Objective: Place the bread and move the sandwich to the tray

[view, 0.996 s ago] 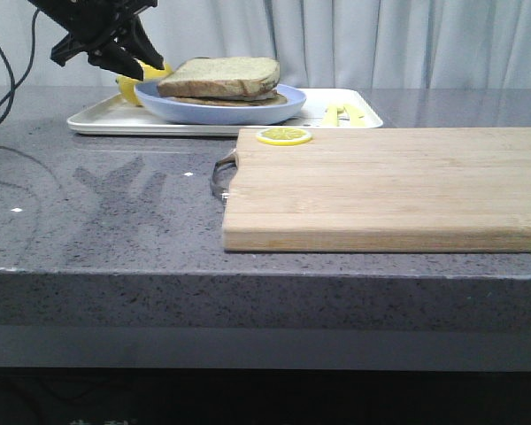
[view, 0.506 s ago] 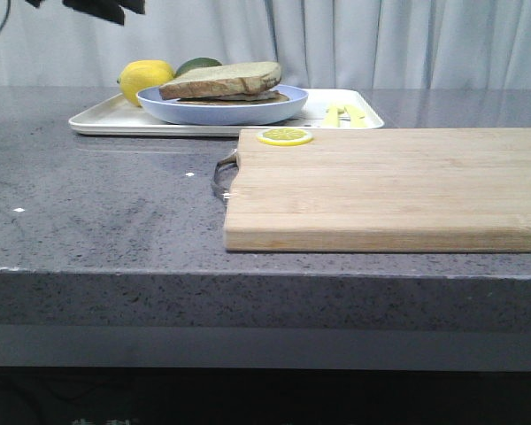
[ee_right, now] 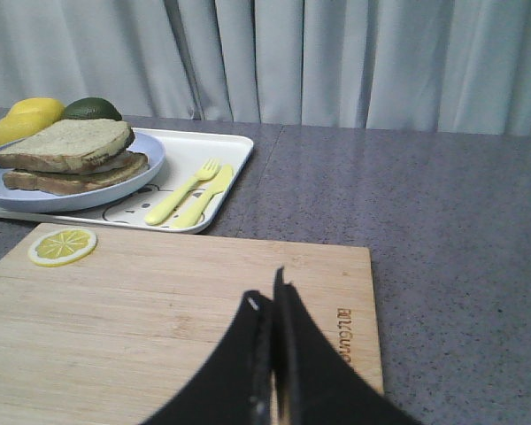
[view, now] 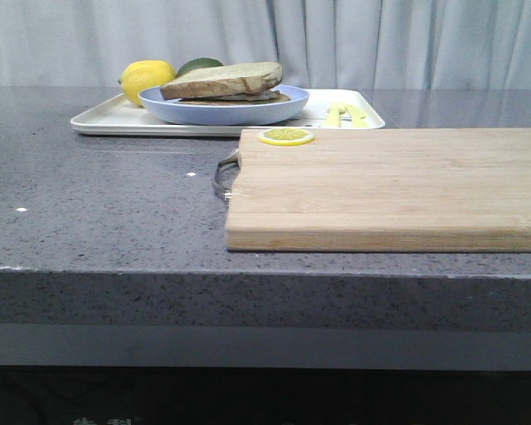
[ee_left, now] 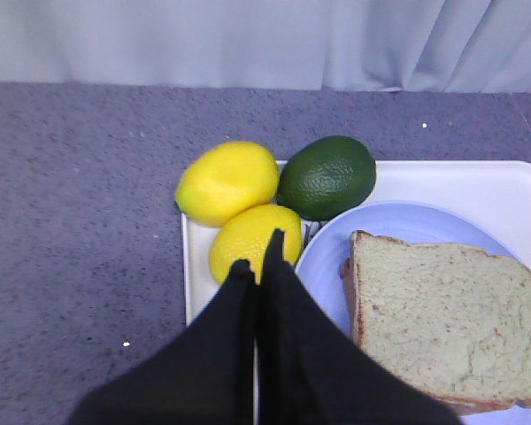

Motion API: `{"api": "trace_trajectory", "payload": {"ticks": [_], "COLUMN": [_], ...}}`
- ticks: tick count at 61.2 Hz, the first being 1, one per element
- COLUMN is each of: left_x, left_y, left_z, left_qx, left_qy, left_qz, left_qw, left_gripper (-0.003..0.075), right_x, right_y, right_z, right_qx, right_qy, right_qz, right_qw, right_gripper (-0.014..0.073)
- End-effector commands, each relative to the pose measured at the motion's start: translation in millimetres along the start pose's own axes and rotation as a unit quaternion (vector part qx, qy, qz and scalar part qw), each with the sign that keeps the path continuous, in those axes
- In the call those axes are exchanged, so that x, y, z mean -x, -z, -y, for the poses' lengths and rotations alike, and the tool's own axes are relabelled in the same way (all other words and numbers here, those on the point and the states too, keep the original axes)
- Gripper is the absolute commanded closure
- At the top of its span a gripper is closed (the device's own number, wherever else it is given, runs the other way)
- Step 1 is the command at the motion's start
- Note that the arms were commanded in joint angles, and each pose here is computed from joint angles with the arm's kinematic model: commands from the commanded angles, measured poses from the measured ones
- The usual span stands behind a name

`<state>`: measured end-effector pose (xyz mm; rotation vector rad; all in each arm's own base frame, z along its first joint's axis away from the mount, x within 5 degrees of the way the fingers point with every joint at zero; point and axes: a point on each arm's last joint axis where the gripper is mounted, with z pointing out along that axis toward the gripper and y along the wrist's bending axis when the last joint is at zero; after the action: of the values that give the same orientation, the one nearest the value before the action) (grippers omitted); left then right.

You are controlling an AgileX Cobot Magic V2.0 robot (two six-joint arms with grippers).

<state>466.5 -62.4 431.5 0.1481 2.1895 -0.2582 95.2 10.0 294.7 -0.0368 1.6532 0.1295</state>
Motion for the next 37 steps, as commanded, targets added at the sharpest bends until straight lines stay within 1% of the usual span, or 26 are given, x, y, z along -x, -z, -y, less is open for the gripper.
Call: {"api": "trace_trajectory", "payload": {"ticks": [1,6,9,13,19,22,31,37], "left_x": [16.4,5.3,-3.7,-21.8,-44.6,-55.3,-82.9,-104.3], "left_y": [57.9,59.2,63.3,61.1,68.8,73.7,92.4,113.2], "left_z": [21.8,25.7,26.9,25.5,20.5,19.3,12.9,8.7], "left_qx": [0.022,0.087,0.114,0.125,0.125,0.121,0.100,0.089], "left_qy": [-0.026,-0.065,-0.083,-0.089,-0.086,-0.085,-0.066,-0.051], "left_qz": [0.047,0.006,-0.021,-0.068,-0.107,-0.115,-0.100,-0.069], "left_qw": [0.998,0.994,0.990,0.986,0.983,0.982,0.988,0.992], "left_gripper": [0.0739,0.0739,0.0739,0.0739,0.0739,0.0739,0.0739,0.0739], "right_x": [15.1,15.0,14.9,14.9,14.9,14.9,14.9,14.9], "right_y": [1.6,1.6,1.6,1.6,1.6,1.6,1.6,1.6], "right_z": [1.8,1.8,1.7,1.7,1.7,1.7,1.7,1.7], "right_qx": [-0.013,-0.012,-0.012,-0.012,-0.012,-0.012,-0.012,-0.012], "right_qy": [0.002,0.002,0.002,0.002,0.002,0.002,0.002,0.002], "right_qz": [0.045,0.044,0.044,0.044,0.044,0.044,0.044,0.044], "right_qw": [0.999,0.999,0.999,0.999,0.999,0.999,0.999,0.999], "right_gripper": [0.0654,0.0654,0.0654,0.0654,0.0654,0.0654,0.0654,0.0654]}}
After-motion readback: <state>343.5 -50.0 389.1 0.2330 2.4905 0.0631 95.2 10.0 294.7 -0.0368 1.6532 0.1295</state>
